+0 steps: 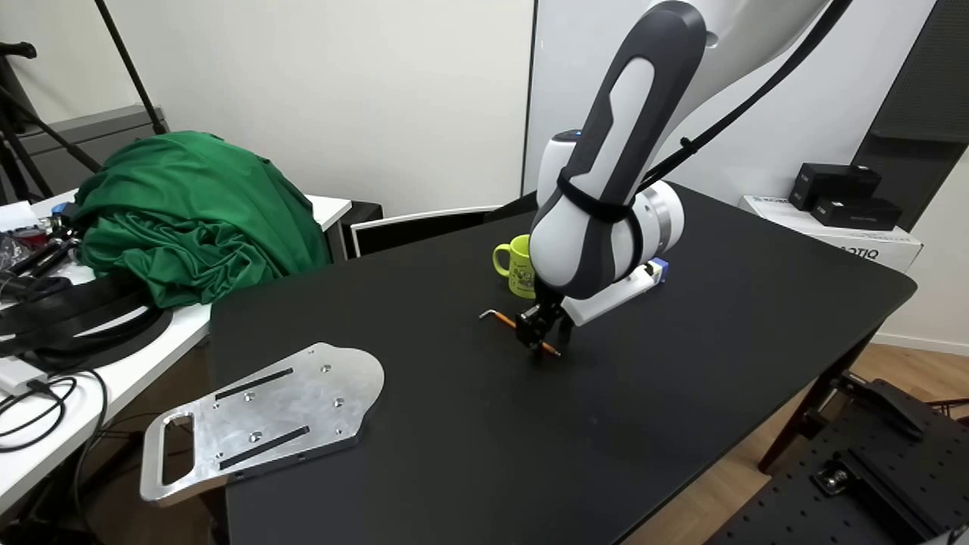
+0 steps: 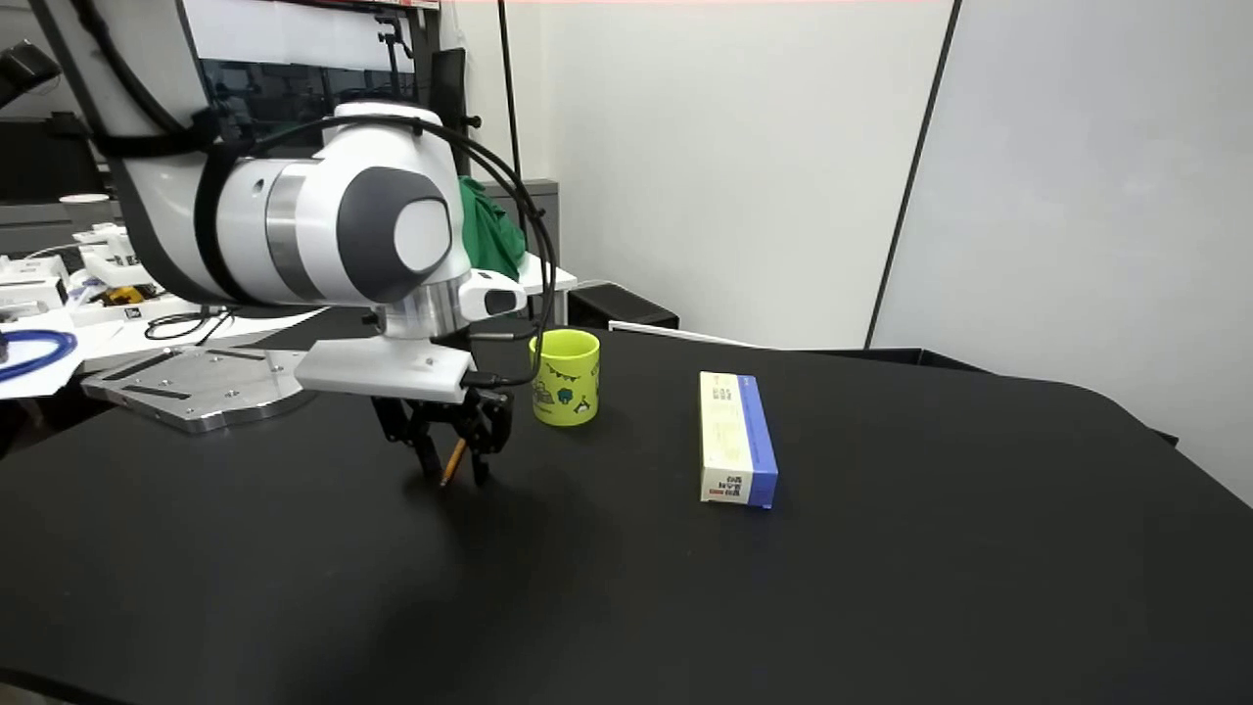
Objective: Put the wrench inside the yellow mug
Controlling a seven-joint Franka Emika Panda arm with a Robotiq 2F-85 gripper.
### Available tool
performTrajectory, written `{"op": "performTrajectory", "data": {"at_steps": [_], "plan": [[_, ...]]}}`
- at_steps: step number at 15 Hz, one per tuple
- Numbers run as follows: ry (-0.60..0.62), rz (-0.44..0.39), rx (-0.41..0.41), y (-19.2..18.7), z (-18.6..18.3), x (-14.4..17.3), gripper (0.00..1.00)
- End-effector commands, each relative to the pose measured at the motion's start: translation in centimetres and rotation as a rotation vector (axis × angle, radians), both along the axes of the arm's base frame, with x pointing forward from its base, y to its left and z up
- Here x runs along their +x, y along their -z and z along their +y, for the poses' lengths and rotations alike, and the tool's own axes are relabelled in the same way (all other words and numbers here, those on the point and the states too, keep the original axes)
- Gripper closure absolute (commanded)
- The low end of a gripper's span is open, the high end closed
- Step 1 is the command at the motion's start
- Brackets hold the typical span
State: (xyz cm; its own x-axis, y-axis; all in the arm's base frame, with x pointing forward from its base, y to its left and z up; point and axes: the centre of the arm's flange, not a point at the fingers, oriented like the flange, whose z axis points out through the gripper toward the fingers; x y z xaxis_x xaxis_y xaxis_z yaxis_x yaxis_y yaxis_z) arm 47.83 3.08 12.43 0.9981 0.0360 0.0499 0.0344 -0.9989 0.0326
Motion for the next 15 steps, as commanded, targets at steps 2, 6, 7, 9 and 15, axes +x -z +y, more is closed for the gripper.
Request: {"op": "performTrajectory", "data": {"at_steps": [2,6,7,9,15], "plan": [[0.038,0.009,-0.032,0.4,-0.1,-0.4,0.8],[0.094,0.037,-0.038,0.0,-1.2,0.1,1.0],[0.108,0.062,-0.029,0.0,-1.2,0.3,0.96],[0.145,0.132,0.008,-0.3,-1.4,0.9,0.96],[0.329,0.336,0.178,-3.2,-0.6,2.8,0.96]]}}
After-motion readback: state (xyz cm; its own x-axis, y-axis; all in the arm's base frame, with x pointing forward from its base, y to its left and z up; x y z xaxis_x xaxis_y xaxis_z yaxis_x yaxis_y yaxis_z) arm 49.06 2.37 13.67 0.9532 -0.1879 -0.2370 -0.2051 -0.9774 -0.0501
